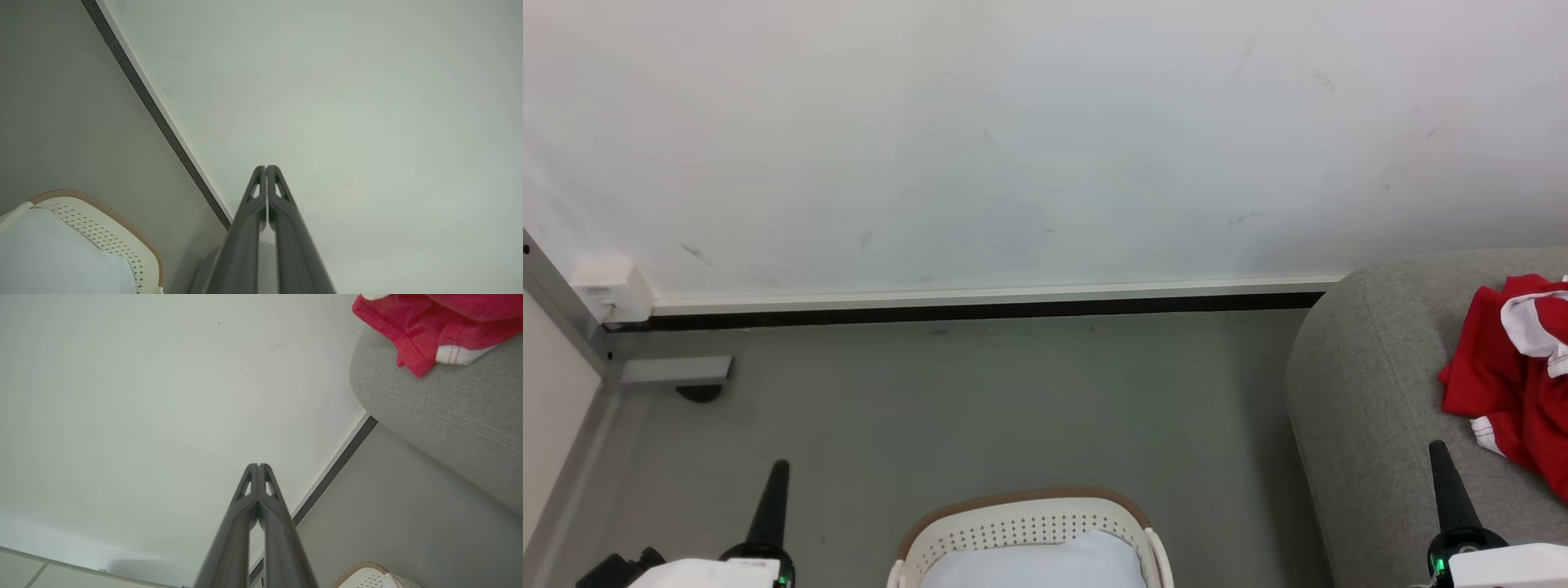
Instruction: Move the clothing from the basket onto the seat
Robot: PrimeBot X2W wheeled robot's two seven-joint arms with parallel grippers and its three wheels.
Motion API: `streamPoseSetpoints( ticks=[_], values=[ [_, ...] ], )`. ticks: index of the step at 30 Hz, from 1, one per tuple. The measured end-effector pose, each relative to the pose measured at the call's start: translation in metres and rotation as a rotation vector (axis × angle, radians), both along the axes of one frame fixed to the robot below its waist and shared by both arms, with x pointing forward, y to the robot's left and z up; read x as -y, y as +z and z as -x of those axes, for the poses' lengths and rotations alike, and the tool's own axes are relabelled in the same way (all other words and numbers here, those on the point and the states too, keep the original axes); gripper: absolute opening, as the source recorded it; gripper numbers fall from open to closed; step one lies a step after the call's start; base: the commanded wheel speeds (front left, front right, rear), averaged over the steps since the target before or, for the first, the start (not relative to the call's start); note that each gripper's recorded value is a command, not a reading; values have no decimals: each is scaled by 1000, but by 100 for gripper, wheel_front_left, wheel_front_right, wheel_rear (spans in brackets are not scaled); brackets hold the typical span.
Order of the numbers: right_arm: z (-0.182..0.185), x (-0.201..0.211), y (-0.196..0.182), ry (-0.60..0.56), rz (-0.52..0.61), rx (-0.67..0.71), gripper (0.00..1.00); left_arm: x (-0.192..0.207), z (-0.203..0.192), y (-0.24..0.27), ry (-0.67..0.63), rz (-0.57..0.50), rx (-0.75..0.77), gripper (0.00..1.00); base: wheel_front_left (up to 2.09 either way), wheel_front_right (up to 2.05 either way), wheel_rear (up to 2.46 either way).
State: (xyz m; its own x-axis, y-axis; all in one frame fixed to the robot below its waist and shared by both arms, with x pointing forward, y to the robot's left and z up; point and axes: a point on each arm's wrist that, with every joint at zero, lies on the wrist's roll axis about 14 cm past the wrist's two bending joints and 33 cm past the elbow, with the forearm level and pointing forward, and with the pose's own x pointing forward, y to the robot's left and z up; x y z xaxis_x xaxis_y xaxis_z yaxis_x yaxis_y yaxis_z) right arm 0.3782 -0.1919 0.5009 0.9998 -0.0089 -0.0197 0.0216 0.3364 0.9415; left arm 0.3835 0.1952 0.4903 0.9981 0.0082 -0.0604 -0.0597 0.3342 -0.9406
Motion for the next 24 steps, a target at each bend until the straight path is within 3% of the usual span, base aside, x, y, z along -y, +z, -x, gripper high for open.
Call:
streamPoseSetpoints(
  ticks=[24],
  values=[
    [-5, 4, 2, 3, -189, 2, 0, -1, -3, 7, 2, 190, 23, 0, 0, 0, 0]
  ],
)
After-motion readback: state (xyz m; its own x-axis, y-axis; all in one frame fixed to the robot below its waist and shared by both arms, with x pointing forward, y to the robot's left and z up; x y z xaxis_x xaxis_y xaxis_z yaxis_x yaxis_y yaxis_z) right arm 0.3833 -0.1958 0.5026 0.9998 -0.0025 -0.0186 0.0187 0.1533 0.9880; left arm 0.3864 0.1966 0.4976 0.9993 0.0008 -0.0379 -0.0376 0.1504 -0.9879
